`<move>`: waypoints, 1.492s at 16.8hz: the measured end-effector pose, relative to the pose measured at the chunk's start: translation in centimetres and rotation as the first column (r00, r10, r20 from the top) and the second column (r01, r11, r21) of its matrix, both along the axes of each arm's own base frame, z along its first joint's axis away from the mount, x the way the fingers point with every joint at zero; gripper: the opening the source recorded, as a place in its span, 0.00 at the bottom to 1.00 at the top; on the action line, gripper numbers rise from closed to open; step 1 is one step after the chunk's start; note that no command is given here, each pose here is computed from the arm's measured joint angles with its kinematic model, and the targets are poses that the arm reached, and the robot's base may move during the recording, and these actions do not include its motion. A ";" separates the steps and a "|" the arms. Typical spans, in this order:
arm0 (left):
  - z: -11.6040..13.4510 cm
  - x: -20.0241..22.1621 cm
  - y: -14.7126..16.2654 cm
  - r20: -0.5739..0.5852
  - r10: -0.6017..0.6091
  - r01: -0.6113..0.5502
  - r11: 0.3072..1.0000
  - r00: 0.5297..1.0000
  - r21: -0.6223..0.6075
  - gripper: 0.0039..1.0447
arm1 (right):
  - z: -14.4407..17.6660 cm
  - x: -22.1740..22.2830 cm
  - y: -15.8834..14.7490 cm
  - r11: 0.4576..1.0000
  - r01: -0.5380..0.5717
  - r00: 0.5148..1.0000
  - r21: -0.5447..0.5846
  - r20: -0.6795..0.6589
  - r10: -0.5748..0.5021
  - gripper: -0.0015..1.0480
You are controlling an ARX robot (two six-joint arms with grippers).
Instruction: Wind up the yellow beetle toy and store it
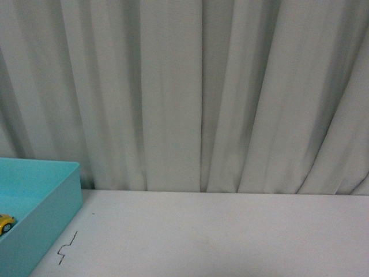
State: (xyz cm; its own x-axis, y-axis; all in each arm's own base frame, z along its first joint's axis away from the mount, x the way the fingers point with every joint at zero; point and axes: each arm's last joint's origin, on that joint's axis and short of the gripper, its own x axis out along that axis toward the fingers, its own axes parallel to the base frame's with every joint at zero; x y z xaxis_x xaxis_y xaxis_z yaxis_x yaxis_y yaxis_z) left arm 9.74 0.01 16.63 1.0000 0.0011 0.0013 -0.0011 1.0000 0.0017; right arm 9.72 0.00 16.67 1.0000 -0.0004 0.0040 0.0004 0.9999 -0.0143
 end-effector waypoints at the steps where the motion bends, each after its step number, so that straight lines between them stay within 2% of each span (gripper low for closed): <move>1: 0.0 0.0 0.0 -0.001 0.000 0.000 1.000 1.000 0.000 0.64 | 0.0 0.0 0.0 1.000 0.000 1.000 0.000 -0.002 0.000 0.94; 3: 0.0 0.0 0.0 0.000 0.000 0.000 1.000 1.000 0.000 0.87 | 0.0 0.0 0.0 1.000 0.000 1.000 0.000 0.000 0.000 0.94; 4: 0.0 0.0 0.0 0.000 0.000 0.000 1.000 1.000 0.001 0.96 | 0.0 0.0 0.0 1.000 0.000 1.000 0.000 0.000 0.000 0.94; 5: 0.0 0.0 0.0 0.000 0.000 0.000 1.000 1.000 0.000 0.93 | 0.0 0.0 0.0 1.000 0.000 1.000 0.000 0.000 0.000 0.94; 25: 0.0 0.0 0.0 0.000 0.000 0.000 1.000 1.000 0.001 0.94 | 0.0 0.0 0.0 1.000 0.000 1.000 0.000 0.002 0.000 0.94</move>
